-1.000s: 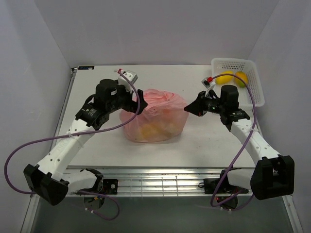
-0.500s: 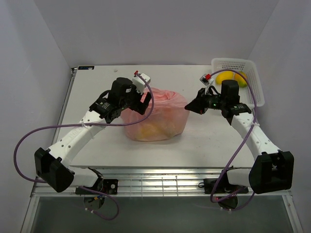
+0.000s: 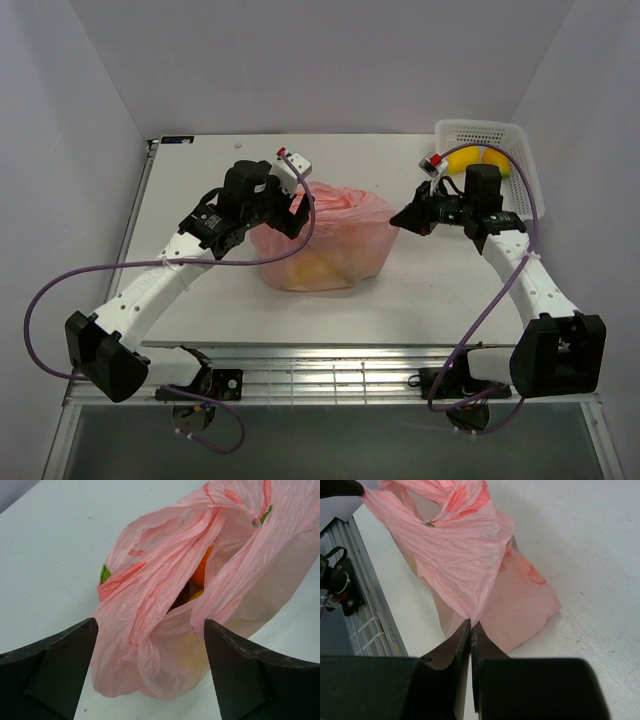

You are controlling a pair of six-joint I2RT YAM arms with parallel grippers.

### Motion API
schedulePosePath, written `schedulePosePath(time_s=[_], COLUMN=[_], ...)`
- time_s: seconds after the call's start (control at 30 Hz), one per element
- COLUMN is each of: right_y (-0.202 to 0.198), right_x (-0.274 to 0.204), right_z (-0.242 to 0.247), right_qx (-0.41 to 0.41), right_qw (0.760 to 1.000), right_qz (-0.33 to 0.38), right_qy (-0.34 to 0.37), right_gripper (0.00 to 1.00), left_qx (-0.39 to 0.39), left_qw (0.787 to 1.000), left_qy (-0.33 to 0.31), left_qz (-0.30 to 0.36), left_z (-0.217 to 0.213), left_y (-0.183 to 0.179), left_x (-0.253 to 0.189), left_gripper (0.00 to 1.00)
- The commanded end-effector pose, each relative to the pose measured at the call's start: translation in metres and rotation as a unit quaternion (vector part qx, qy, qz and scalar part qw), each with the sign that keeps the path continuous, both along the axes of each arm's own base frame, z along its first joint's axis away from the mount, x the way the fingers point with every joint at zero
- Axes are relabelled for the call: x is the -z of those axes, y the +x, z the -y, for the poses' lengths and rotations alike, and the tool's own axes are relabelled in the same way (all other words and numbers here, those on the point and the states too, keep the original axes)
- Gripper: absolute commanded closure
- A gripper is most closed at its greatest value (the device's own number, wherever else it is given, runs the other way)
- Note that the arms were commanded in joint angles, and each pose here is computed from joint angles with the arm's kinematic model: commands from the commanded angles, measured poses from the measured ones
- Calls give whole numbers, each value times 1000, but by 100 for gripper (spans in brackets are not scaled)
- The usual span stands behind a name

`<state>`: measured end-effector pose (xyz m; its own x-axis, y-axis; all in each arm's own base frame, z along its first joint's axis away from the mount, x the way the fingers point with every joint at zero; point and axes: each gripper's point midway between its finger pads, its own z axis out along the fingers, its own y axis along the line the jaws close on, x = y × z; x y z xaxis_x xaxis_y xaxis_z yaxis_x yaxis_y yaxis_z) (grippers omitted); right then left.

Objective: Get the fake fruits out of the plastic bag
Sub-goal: Untie the plastic bag at the center of the board.

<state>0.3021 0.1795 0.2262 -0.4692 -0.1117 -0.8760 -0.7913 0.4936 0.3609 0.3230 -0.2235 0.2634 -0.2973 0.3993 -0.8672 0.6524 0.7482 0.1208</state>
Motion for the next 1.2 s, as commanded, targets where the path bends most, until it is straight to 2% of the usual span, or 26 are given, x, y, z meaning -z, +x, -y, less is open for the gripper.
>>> schedulePosePath(time_s=[0.0,0.13,0.3,0.7,0.73,0.77,0.87,0.9,0.93,1.0,1.17], right_y=[-5,-5,-3,-11,-11,-10,-11,-11,-10,-8,3], right_x=[-19,-10,-14,-19,-19,-21,-21,-20,-19,-17,-12], right_z=[2,4,5,14,15,17,18,19,19,21,30], right_qx=[-38,-40,-40,-49,-46,-44,-45,-44,-43,-37,4], right_qw=[998,998,998,994,994,994,994,994,994,995,996], right_qz=[45,41,52,94,96,98,97,95,94,91,71], right_qy=[0,-17,-19,-30,-31,-31,-29,-30,-30,-33,-48], right_gripper=[92,92,92,92,92,92,92,92,92,92,92], left_qx=[-4,-18,39,-11,-14,-39,-58,-61,-63,-75,-98], left_qw=[999,999,999,999,998,997,997,997,997,997,994], left_qy=[-5,6,15,52,53,62,57,49,45,33,-15], left_qz=[40,47,19,-10,-11,-7,-6,-3,-2,11,43], left_z=[-7,-5,14,-3,-5,-15,-22,-21,-20,-22,-30], left_y=[1,16,13,37,37,43,50,52,53,59,57], left_x=[-20,-18,-3,36,37,40,40,35,33,23,-9], left_gripper=[2,2,2,4,7,19,40,58,69,100,100])
